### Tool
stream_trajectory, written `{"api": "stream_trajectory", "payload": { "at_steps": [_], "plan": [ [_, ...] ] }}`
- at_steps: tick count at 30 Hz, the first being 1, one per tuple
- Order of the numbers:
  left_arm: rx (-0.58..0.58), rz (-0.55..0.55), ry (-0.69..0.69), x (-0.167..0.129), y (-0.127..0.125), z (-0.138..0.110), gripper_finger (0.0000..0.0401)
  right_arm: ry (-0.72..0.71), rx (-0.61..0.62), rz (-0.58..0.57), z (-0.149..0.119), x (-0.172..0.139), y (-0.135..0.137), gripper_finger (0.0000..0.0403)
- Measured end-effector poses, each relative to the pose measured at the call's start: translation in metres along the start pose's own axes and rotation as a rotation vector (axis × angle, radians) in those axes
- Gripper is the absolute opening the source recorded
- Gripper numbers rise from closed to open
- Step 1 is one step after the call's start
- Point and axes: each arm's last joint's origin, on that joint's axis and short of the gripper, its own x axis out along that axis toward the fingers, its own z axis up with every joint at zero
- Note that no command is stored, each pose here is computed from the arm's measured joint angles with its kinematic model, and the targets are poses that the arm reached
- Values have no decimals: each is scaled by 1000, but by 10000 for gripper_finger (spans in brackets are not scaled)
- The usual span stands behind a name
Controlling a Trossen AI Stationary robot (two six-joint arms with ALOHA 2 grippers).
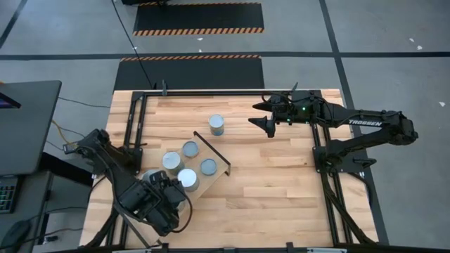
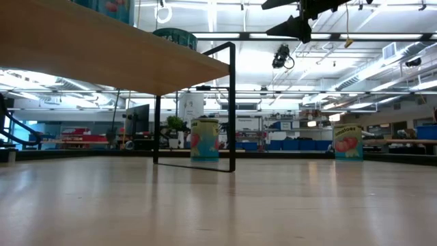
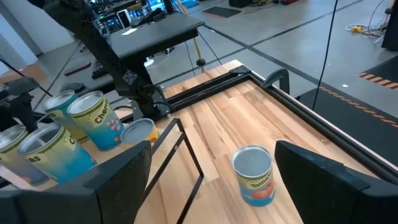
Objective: Pick and place cans onto a shelf
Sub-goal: Put the canned peaches on the shelf, then adjust the canned cherries on the shelf
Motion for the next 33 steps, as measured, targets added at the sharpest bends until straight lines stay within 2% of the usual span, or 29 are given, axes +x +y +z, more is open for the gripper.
{"api": "stream_trajectory", "payload": {
  "at_steps": [8, 14, 17, 21, 24, 28, 33],
  "plan": [
    [-33, -40, 11, -11, 6, -1, 355, -25, 0, 7, 2, 0, 1, 348],
    [42, -88, -2, -36, 13, 6, 355, -59, -6, 18, 6, 0, 2, 348],
    [69, -107, -83, -53, 21, 16, 355, -77, -15, 39, 8, 0, 3, 348],
    [74, -41, -231, -65, 37, 36, 355, -102, -29, 80, 9, -1, 10, 348],
    [106, 10, -203, -52, 47, 50, 347, -90, -15, 118, 6, -2, 18, 348],
    [168, 37, -124, -34, 57, 63, 303, -64, -2, 198, 0, -4, 37, 348],
    [187, 32, -109, -31, 66, 72, 200, -41, 0, 264, -8, -9, 59, 348]
  ]
}}
